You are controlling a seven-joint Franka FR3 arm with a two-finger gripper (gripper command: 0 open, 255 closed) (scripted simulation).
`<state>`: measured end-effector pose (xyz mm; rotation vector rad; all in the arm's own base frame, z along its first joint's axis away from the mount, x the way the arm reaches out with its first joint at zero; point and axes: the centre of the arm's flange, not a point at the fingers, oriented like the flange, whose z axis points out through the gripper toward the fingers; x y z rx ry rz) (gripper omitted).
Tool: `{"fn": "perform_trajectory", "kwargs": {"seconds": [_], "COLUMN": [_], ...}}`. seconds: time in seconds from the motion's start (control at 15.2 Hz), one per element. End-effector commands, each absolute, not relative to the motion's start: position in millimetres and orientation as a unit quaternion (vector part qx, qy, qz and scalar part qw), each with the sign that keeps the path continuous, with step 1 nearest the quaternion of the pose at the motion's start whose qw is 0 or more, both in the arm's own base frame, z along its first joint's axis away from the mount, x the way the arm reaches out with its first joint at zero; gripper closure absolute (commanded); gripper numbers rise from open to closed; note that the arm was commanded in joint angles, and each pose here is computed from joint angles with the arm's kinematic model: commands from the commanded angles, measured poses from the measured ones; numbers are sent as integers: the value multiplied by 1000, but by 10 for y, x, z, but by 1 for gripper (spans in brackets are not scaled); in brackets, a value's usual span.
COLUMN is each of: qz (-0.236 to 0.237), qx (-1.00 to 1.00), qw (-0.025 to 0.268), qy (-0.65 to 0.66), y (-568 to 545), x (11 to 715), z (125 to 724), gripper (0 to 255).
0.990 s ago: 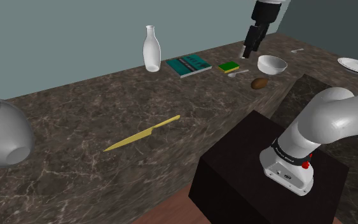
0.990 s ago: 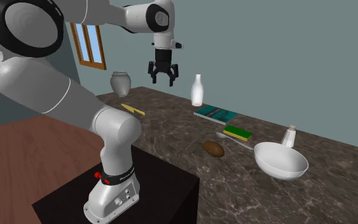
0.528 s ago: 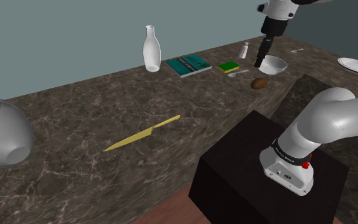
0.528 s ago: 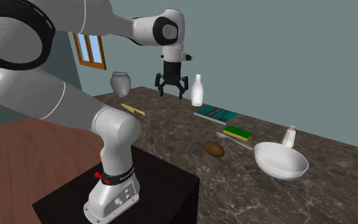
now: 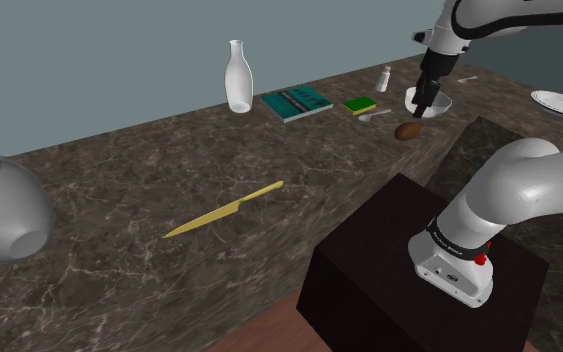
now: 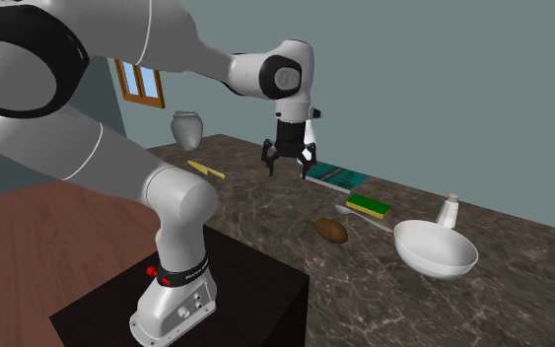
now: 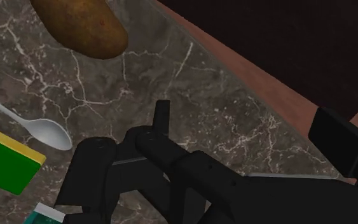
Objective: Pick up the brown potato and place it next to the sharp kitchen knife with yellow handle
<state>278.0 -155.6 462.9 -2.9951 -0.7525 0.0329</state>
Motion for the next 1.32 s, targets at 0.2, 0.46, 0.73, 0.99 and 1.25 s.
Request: {"fn": "perform_trajectory", "kwargs": {"seconds": [0.2,0.46,0.73,0.99,1.25], "qz": [7,5,2,1,1], "qx": [-953,-938,-921,-915,-915], "qw": [25,24,23,23,23], "qy": [-302,-346,-390,-404,-404], "y": [-2099,-2528,-2950,-3083,-3075], "x": [2767,2817,2908,2946,2941], "z": [4236,3936,3636,3430,3219], "gripper": [0,0,0,0,0]}}
